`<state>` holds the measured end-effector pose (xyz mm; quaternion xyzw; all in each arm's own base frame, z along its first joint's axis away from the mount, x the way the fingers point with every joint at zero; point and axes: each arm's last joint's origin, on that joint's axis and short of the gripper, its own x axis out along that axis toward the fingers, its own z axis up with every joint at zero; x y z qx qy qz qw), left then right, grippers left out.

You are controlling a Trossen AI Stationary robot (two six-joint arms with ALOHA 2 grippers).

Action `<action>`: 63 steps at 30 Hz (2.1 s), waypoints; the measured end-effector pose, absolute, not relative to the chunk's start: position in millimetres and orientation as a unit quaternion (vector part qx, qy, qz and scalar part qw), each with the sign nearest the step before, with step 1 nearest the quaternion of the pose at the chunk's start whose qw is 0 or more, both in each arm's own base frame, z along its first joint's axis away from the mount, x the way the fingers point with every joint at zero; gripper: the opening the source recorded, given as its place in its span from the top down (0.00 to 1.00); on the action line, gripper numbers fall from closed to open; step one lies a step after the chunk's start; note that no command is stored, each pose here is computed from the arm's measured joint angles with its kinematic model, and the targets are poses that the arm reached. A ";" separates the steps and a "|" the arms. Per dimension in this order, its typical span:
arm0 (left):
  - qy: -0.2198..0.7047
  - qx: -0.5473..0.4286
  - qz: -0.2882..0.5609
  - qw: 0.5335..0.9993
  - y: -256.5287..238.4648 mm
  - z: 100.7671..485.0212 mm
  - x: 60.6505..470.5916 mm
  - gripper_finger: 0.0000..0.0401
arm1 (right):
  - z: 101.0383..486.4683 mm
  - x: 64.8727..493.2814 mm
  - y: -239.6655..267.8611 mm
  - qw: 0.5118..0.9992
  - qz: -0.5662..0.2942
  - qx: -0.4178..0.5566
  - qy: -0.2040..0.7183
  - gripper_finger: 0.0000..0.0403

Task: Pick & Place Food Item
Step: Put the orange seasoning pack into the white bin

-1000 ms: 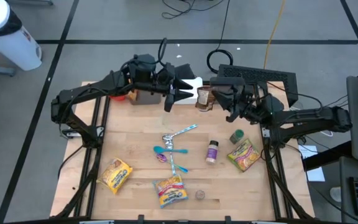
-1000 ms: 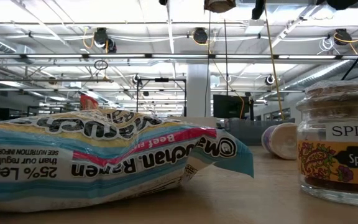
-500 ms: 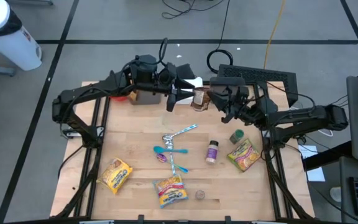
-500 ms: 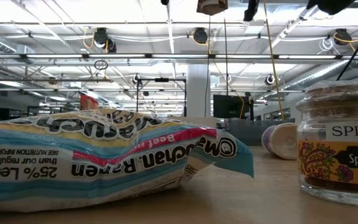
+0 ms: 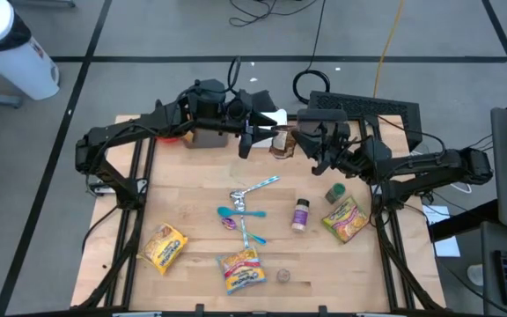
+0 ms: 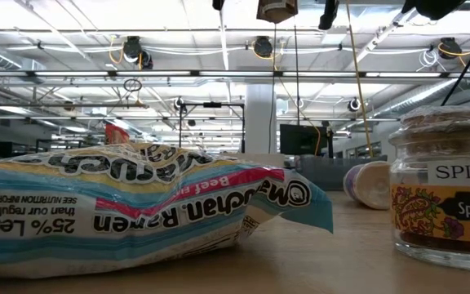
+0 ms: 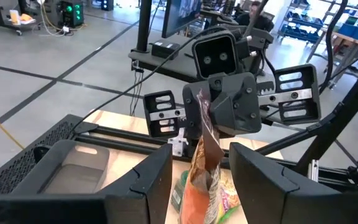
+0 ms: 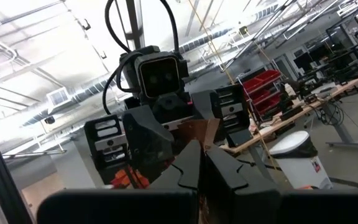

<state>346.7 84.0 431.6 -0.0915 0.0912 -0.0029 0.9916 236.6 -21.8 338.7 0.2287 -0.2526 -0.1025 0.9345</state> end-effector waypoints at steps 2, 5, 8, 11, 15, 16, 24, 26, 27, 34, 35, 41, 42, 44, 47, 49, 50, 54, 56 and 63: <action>0.089 -0.091 -0.003 0.992 84.0 432.1 346.7 0.58 | 338.7 236.6 -21.8 0.934 -0.102 0.229 -0.253 1.00; 0.089 -0.091 -0.003 0.992 84.0 432.1 346.7 0.58 | 338.6 236.6 -21.8 0.935 -0.103 0.229 -0.252 1.00; 0.089 -0.094 -0.003 0.992 84.0 432.1 346.7 0.59 | 338.6 236.6 -21.8 0.935 -0.103 0.229 -0.252 1.00; 0.089 -0.094 -0.002 0.992 84.1 432.1 346.7 0.64 | 338.6 236.6 -21.8 0.935 -0.103 0.229 -0.252 1.00; 0.089 -0.094 -0.002 0.992 84.2 432.1 346.7 0.76 | 338.6 236.6 -21.8 0.935 -0.102 0.229 -0.252 1.00; 0.089 -0.094 -0.002 0.992 84.2 432.1 346.7 0.78 | 338.6 236.6 -21.8 0.935 -0.102 0.229 -0.252 1.00; 0.090 -0.088 -0.003 0.992 84.1 431.9 346.7 0.98 | 338.3 236.8 -21.8 0.935 -0.103 0.228 -0.250 1.00; 0.091 -0.087 -0.007 0.992 83.9 431.8 346.6 0.98 | 338.2 236.8 -21.9 0.936 -0.104 0.226 -0.250 1.00; 0.091 -0.087 -0.007 0.992 83.9 431.7 346.6 0.98 | 338.2 236.8 -21.9 0.936 -0.104 0.225 -0.250 1.00; 0.099 -0.081 -0.008 0.992 83.8 430.3 346.3 0.99 | 338.3 236.7 -21.9 0.937 -0.105 0.220 -0.250 0.91; 0.100 -0.080 -0.008 0.992 83.7 430.1 346.2 0.99 | 338.5 236.6 -21.8 0.937 -0.104 0.220 -0.250 0.89; 0.116 -0.073 -0.009 0.990 83.5 427.0 345.5 0.99 | 340.0 233.7 -27.2 0.936 -0.115 0.218 -0.250 0.66; 0.121 -0.074 -0.009 0.990 83.5 426.1 345.3 0.99 | 341.1 232.3 -29.7 0.937 -0.122 0.218 -0.244 0.62; 0.130 -0.076 -0.009 0.989 83.6 424.3 344.8 0.99 | 346.2 230.0 -35.0 0.943 -0.126 0.213 -0.221 0.56; 0.145 -0.082 -0.011 0.986 84.5 421.4 343.6 0.99 | 363.2 228.1 -44.7 0.959 -0.110 0.201 -0.169 0.51; 0.153 -0.086 -0.017 0.984 85.5 419.9 342.7 0.99 | 378.6 227.1 -51.5 0.970 -0.094 0.187 -0.123 0.49; 0.157 -0.088 -0.019 0.984 85.4 419.1 342.4 0.99 | 385.8 226.9 -55.1 0.975 -0.088 0.178 -0.098 0.48; 0.174 -0.092 -0.019 0.980 85.1 416.0 341.3 0.99 | 411.0 229.2 -68.0 0.986 -0.057 0.153 -0.013 0.48; 0.181 -0.092 -0.019 0.979 84.8 414.6 340.8 0.99 | 420.6 231.4 -74.7 0.988 -0.035 0.152 0.022 0.49; 0.206 -0.097 -0.014 0.974 84.5 409.9 338.7 0.99 | 424.1 258.6 -92.0 0.978 0.019 0.154 0.142 0.54</action>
